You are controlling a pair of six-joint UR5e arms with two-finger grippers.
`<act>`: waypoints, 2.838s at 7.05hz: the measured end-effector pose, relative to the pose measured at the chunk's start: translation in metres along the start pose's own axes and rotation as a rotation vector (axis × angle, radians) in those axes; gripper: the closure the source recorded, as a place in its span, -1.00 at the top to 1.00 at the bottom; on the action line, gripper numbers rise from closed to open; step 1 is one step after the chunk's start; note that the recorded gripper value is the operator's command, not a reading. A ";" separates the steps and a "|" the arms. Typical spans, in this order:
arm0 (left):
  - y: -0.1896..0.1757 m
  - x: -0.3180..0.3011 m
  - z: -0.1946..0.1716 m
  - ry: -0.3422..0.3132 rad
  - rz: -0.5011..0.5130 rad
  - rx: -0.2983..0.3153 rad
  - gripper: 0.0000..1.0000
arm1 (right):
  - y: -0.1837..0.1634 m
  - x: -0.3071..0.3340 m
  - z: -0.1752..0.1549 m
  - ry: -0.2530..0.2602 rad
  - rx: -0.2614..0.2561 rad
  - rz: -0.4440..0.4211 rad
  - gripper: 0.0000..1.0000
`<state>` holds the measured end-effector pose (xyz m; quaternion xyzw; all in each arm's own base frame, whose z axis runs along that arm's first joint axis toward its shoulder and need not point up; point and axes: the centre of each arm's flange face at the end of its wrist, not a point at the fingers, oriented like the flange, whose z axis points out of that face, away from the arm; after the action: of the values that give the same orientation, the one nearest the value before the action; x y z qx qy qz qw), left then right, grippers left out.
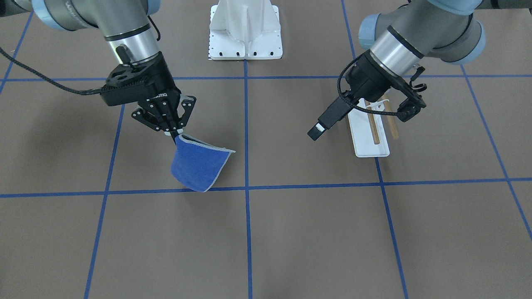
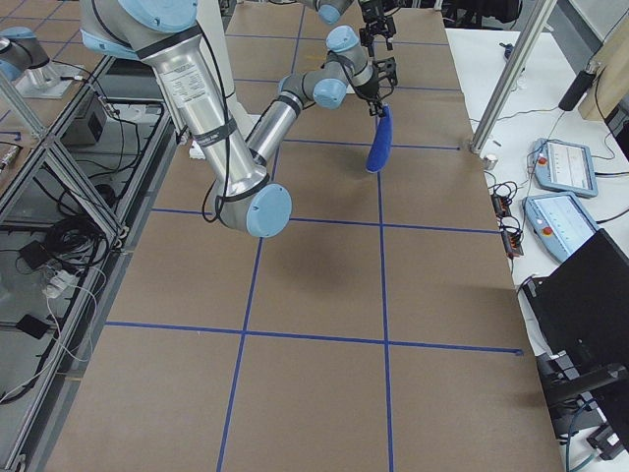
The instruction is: Hang towel on rack
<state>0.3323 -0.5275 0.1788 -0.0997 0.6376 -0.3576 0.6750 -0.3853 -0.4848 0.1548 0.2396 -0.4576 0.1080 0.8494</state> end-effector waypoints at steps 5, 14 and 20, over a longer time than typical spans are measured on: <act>0.082 -0.002 0.058 0.011 -0.118 0.026 0.94 | 0.052 -0.077 0.002 0.042 0.128 0.031 -1.00; 0.104 0.013 0.064 0.060 -0.289 0.016 0.77 | 0.083 -0.099 -0.009 0.007 0.163 0.029 -1.00; 0.103 0.016 0.062 0.101 -0.277 0.029 -1.00 | 0.085 -0.100 -0.013 -0.001 0.164 0.027 -1.00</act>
<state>0.4256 -0.4832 0.1155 -0.1588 0.6456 -0.4613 0.5876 -0.4663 -0.4011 0.0921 0.3023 -0.4507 0.1564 0.8252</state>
